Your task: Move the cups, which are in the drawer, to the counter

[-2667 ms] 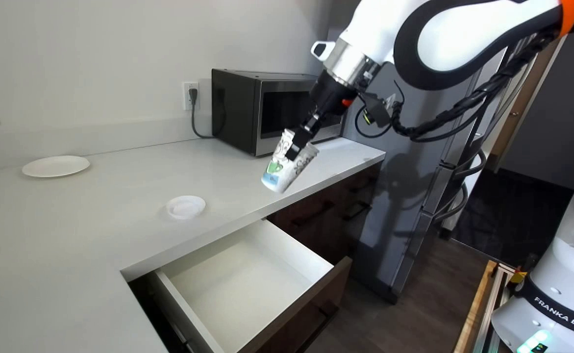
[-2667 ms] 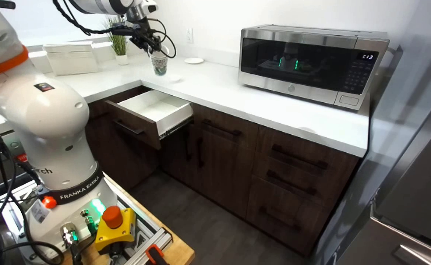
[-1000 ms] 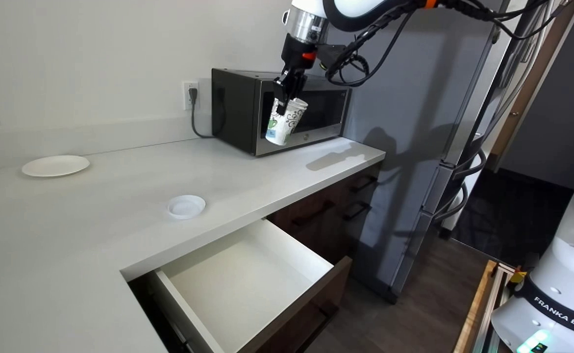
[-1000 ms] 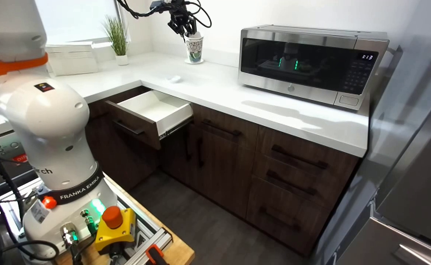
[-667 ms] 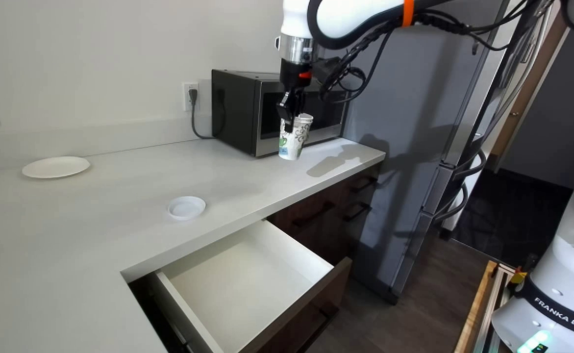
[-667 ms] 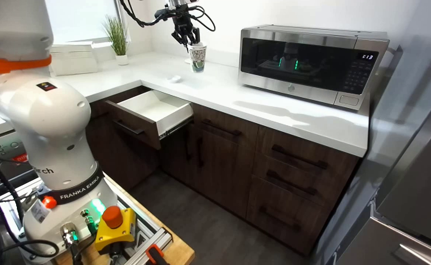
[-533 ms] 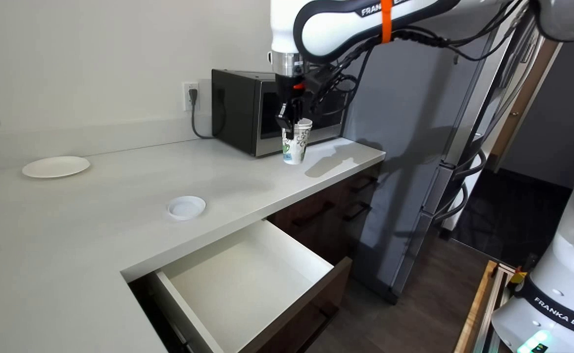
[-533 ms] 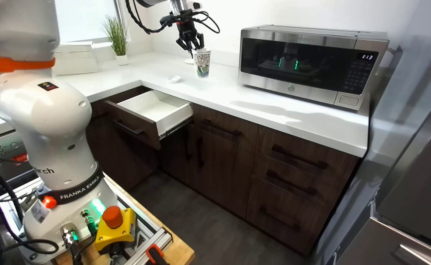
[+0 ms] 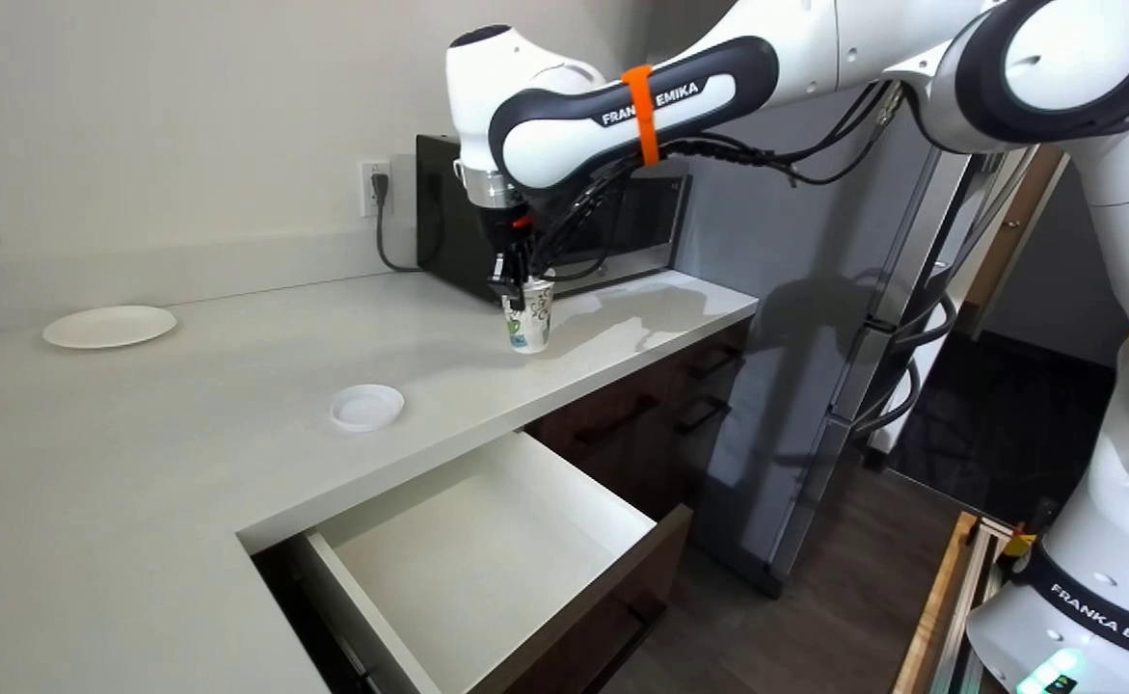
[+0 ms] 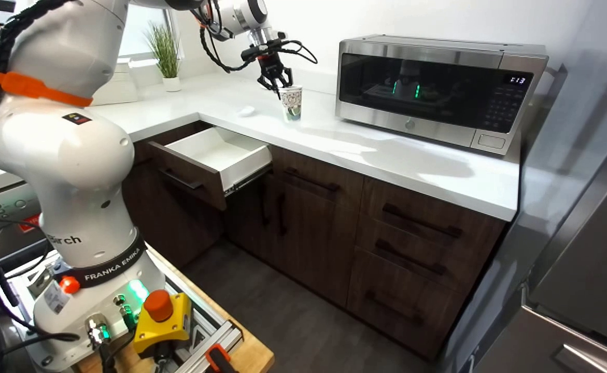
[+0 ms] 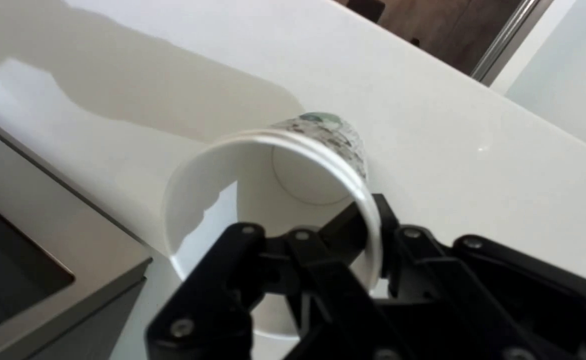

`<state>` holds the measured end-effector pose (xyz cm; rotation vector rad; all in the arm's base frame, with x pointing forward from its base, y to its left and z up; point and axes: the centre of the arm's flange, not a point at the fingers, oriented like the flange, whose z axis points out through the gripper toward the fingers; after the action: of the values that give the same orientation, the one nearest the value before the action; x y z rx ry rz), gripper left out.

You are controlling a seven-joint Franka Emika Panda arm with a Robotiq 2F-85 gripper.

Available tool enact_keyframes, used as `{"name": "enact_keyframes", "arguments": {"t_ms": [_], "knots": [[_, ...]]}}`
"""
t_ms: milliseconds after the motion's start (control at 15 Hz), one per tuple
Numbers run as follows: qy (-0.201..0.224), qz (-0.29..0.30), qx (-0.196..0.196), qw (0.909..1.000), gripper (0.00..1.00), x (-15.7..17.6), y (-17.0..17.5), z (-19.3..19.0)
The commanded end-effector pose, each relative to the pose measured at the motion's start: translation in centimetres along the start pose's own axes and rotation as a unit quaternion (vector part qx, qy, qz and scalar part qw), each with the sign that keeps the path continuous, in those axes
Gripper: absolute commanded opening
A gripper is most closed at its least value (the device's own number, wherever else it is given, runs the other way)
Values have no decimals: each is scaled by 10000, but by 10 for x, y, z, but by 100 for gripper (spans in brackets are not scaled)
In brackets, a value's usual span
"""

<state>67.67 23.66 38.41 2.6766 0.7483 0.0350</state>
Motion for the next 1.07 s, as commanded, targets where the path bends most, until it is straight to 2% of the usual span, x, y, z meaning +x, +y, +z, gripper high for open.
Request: {"name": "enact_keyframes", "arguments": {"t_ms": [0,267,467,1000], "knots": [[428,-330,24,9985,2,32,-22,-12],[962,-379,167,9945,2,46,-37,-27],[1166,-322,356,9920,2,51,-39,-29],[1023,-222,648,9924,2,54,-36,-17]]}}
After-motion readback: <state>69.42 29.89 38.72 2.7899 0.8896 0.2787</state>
